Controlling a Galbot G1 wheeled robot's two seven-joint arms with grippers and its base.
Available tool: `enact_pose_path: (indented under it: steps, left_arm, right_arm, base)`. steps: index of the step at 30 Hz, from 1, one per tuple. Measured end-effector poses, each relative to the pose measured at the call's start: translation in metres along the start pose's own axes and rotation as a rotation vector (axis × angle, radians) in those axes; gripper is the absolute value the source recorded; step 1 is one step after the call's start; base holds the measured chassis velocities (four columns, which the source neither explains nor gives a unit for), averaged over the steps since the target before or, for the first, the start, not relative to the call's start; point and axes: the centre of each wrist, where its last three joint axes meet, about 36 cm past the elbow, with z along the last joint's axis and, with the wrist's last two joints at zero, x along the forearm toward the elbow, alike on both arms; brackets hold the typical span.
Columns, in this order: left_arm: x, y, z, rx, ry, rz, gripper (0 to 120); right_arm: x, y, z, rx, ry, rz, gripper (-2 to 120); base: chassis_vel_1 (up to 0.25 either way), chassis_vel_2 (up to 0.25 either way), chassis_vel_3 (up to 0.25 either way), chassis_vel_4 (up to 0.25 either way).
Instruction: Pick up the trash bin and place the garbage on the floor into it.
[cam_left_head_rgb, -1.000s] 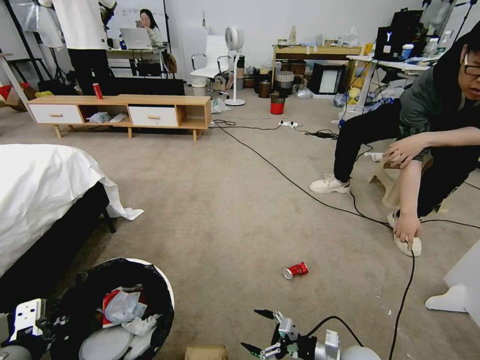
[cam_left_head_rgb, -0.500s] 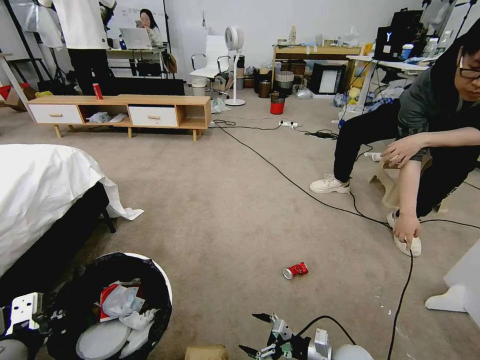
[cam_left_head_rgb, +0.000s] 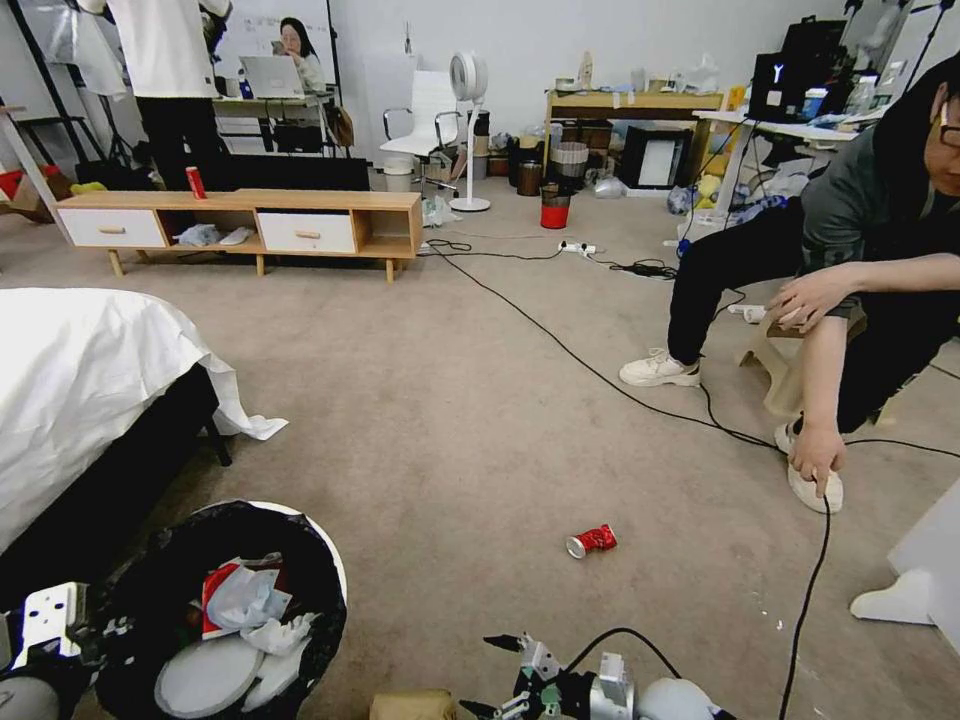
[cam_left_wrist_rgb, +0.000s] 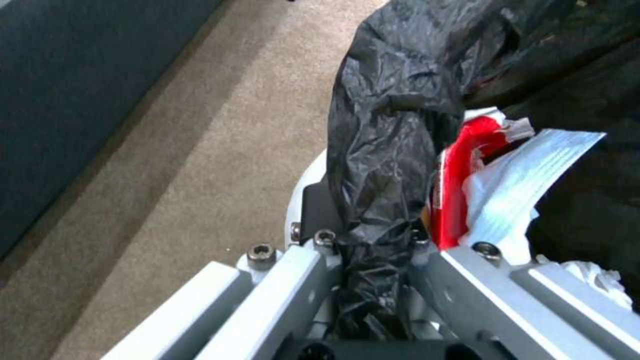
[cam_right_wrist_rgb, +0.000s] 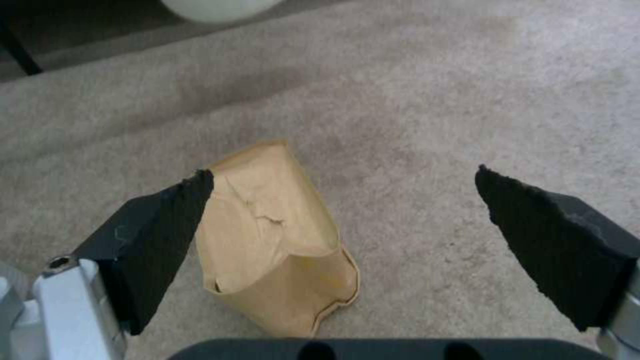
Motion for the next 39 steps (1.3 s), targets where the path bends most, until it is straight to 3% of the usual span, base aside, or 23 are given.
enact_pose_path:
  steps: [22,39]
  left_arm:
    - [0.003,-0.007,0.001,0.003,-0.004,0.012,1]
    - [0.002,-0.007,-0.001,0.007,-0.011,0.014,1]
  right_arm:
    - [-0.064,-0.027,-0.010,0.051,0.054,-0.084,100]
    - [-0.116,-0.009,-0.019,0.056,0.044,-0.183,100]
  base:
    - [0.000,0.000,0.000,0.000]
    - [0.000,0.000,0.000,0.000]
